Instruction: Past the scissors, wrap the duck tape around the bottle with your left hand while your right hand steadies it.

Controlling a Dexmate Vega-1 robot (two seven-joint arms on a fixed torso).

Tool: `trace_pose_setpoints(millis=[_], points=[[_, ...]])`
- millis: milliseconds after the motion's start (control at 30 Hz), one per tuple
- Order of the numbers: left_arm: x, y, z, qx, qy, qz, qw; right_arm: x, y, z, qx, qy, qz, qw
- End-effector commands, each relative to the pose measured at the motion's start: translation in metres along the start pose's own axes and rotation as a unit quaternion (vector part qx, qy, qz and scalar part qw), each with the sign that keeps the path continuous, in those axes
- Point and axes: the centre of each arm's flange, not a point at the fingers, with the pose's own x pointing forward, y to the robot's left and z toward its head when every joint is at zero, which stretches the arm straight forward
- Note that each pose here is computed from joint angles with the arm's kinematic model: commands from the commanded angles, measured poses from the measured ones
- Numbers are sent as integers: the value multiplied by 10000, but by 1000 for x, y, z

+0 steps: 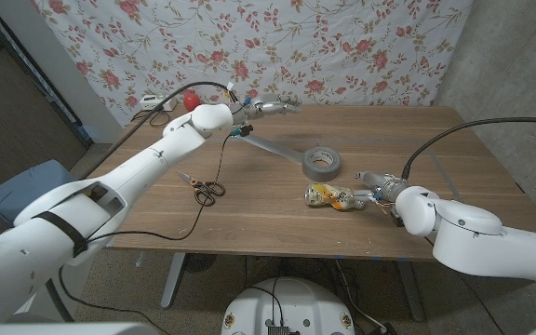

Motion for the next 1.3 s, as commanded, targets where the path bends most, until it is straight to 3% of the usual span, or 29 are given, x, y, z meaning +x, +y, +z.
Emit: trace_pose_setpoints(millis=[33,533,1300], points=[[5,3,17,619,201,-284,9975,8,1,11,-313,0,156,9994],[14,0,29,861,334,-586,9940,22,9,23,-843,62,832,9929],[6,-4,27,704,412,-586,9949,39,21,49,-1484,-158,967,9841]])
